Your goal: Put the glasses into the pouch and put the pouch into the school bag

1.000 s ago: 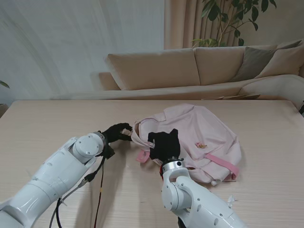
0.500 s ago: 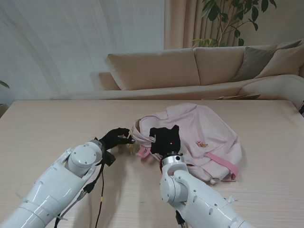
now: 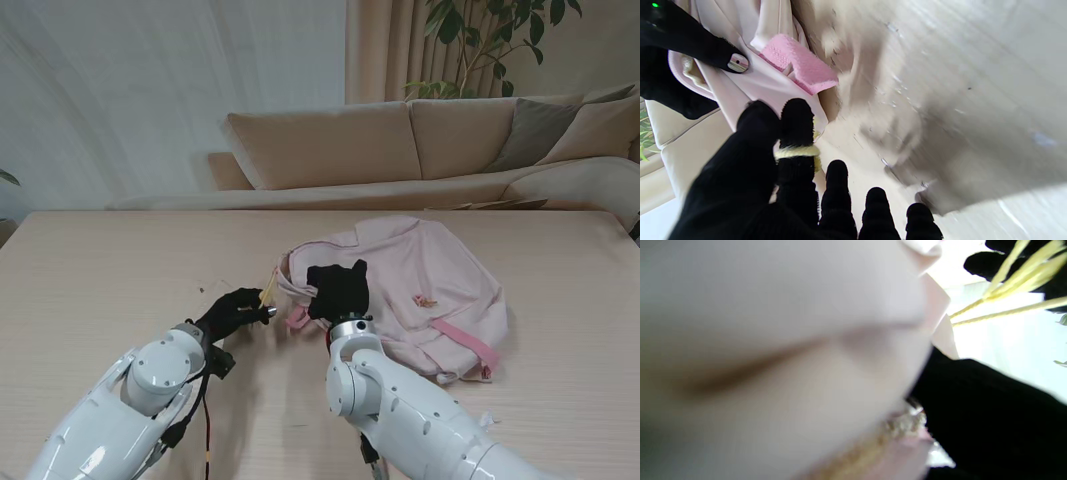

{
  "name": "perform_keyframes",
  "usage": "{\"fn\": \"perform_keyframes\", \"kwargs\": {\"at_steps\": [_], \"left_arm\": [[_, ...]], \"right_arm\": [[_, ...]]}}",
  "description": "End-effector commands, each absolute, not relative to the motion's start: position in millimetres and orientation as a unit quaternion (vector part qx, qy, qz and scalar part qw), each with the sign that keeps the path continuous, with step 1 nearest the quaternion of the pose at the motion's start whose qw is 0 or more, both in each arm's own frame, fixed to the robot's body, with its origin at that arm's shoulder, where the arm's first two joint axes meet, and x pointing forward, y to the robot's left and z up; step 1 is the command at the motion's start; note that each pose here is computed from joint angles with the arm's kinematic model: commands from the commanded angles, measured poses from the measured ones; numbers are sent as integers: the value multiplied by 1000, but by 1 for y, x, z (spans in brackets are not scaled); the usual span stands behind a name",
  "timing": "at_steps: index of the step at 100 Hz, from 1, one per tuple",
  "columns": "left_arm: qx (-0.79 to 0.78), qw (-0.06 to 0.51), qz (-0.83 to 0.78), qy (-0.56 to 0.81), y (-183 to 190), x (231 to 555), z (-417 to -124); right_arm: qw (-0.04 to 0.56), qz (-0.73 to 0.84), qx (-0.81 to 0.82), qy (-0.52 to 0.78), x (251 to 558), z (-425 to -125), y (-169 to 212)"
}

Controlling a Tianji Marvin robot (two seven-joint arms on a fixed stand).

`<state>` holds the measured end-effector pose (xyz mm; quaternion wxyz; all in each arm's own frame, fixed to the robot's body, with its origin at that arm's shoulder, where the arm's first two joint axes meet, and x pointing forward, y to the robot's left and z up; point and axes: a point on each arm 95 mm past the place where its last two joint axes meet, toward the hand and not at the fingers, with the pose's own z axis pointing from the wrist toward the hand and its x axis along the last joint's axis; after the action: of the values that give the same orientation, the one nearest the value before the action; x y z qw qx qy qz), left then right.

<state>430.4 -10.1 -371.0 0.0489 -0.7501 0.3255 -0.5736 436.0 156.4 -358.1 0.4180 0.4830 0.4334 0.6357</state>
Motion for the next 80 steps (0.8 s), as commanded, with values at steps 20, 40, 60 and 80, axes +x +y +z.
{"fn": "perform_keyframes", "kwargs": {"at_steps": [20, 40, 60, 80], "left_arm": [[-748, 71, -571, 331, -15, 395, -381], [-737, 93, -560, 366, -18, 366, -376], [-692, 152, -557, 433, -10, 355, -374], [-687, 153, -559, 439, -13, 362, -377]], "right_arm": [[408, 629, 474, 461, 437, -363, 170], [412, 619, 480, 466, 442, -367, 175], [387, 618, 488, 480, 438, -370, 179], [342, 621, 491, 507, 429, -371, 172]]}}
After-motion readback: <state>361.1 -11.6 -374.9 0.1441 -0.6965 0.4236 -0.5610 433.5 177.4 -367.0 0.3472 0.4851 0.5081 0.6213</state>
